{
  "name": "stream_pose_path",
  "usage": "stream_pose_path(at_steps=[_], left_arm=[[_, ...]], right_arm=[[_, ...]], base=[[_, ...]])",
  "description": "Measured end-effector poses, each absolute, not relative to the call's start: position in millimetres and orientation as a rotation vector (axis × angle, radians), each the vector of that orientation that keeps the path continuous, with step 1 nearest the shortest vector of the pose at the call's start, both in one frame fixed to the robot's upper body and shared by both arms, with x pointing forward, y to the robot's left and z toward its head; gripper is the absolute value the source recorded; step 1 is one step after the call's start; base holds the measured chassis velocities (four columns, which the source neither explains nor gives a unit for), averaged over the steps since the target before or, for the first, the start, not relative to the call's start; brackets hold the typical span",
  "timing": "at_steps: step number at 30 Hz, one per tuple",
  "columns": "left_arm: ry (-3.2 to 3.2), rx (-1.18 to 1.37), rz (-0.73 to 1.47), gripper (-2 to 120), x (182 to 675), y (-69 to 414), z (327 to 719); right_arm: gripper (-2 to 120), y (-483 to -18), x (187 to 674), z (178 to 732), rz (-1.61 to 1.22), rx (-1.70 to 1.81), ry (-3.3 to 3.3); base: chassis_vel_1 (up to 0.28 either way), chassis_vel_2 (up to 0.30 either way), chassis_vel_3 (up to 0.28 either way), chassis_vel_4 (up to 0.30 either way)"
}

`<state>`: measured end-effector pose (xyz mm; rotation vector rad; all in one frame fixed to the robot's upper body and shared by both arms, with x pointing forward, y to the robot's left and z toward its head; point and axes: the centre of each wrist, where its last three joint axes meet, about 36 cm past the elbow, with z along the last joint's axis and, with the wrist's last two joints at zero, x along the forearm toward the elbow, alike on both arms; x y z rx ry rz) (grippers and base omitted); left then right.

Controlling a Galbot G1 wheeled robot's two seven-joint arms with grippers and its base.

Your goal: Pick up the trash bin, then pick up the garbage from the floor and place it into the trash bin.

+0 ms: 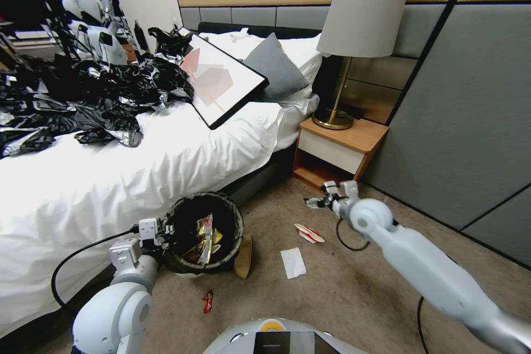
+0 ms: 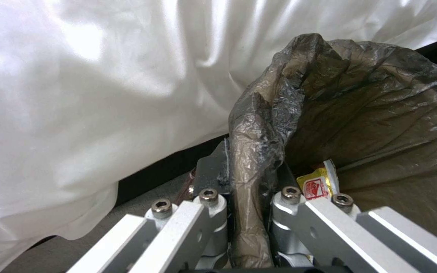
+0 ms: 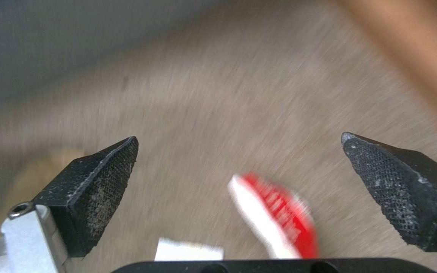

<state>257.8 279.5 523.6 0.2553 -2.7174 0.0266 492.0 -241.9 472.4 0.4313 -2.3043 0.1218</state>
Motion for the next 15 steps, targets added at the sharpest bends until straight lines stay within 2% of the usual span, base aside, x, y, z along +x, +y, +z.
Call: stream_pose_path(at_steps=[8,15], left_arm=[[-2.712,0.259,0.036,4,261,279,520],[-2.712,0.263,0.03,4,259,280,521]], right_arm=[[100,-225,502,418,0.182,0.449,-2.193],[100,-233,514,372,0.219,0.362,-2.126]], base=[[0.0,0.0,0.0,0.0],[0.0,0.0,0.0,0.0]])
